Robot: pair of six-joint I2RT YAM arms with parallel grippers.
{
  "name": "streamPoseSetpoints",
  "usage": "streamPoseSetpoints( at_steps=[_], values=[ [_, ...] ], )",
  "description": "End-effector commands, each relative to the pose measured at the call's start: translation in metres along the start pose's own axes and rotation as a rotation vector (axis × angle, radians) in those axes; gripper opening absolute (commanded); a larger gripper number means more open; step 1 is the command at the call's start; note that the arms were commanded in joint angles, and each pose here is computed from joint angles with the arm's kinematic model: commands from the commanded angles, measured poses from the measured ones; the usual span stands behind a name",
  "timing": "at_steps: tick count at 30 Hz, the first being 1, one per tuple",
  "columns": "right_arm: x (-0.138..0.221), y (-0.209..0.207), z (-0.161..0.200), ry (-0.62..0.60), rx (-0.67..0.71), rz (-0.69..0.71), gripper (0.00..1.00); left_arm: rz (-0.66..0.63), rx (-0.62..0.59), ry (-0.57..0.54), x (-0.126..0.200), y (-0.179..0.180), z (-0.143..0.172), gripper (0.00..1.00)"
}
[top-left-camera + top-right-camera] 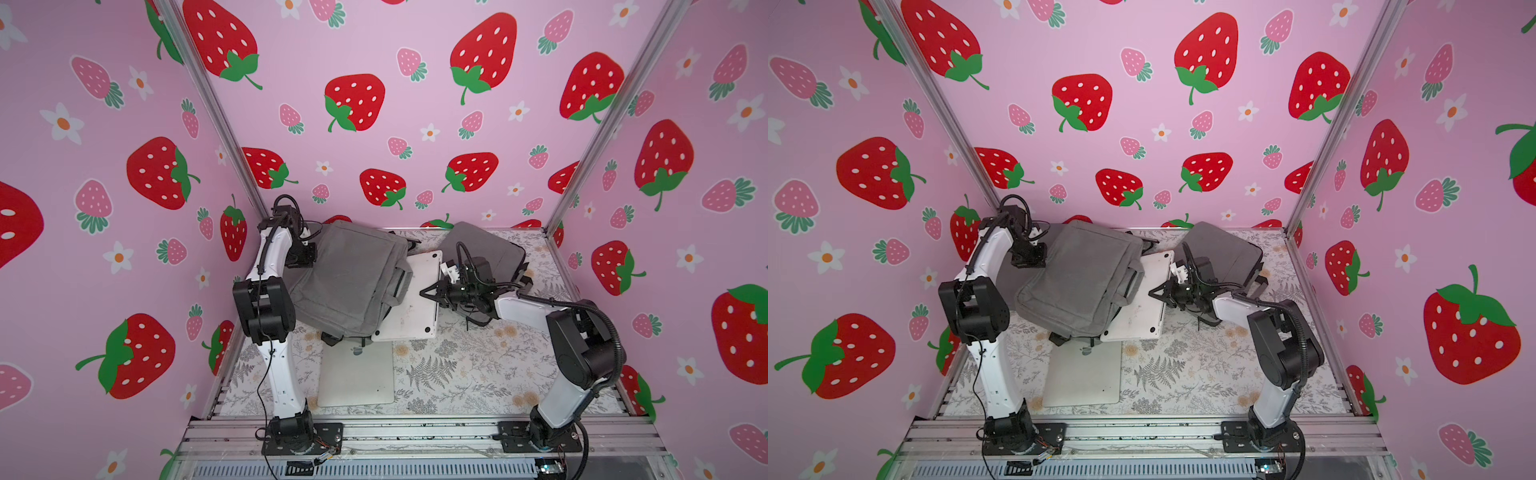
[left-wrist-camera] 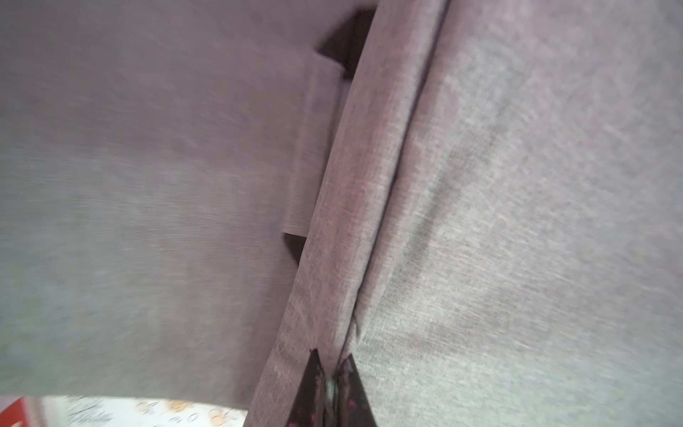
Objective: Open the zippered laptop bag and take out the laptop
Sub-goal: Take out the laptop from the zippered laptop bag.
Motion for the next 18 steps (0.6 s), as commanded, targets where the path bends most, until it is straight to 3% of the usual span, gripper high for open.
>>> streamPoseSetpoints(
  at_steps=[1, 11, 18],
  values=[
    [0.018, 0.061, -0.012, -0.035, 0.214, -0.195, 0.0, -0.085, 0.059, -0.108, 0.044, 0.021, -0.013, 0.0],
    [0.024, 0.067, -0.015, -0.04, 0.219, -0.21, 0.0, -0.108, 0.241, -0.196, 0.067, 0.076, -0.023, 0.0],
    [0.026, 0.066, -0.017, -0.041, 0.213, -0.21, 0.0, -0.237, 0.227, -0.222, 0.078, 0.097, -0.029, 0.0]
  ],
)
Point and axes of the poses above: each gripper's point midway between its finger pads, its own x axis back along the fingers, its own y axis along the line the jaws close on, z = x × y, the point moved 9 cm from there along x, back along the fingers, and after that the axes turned 2 degrees about x, right-handed, at the moved point
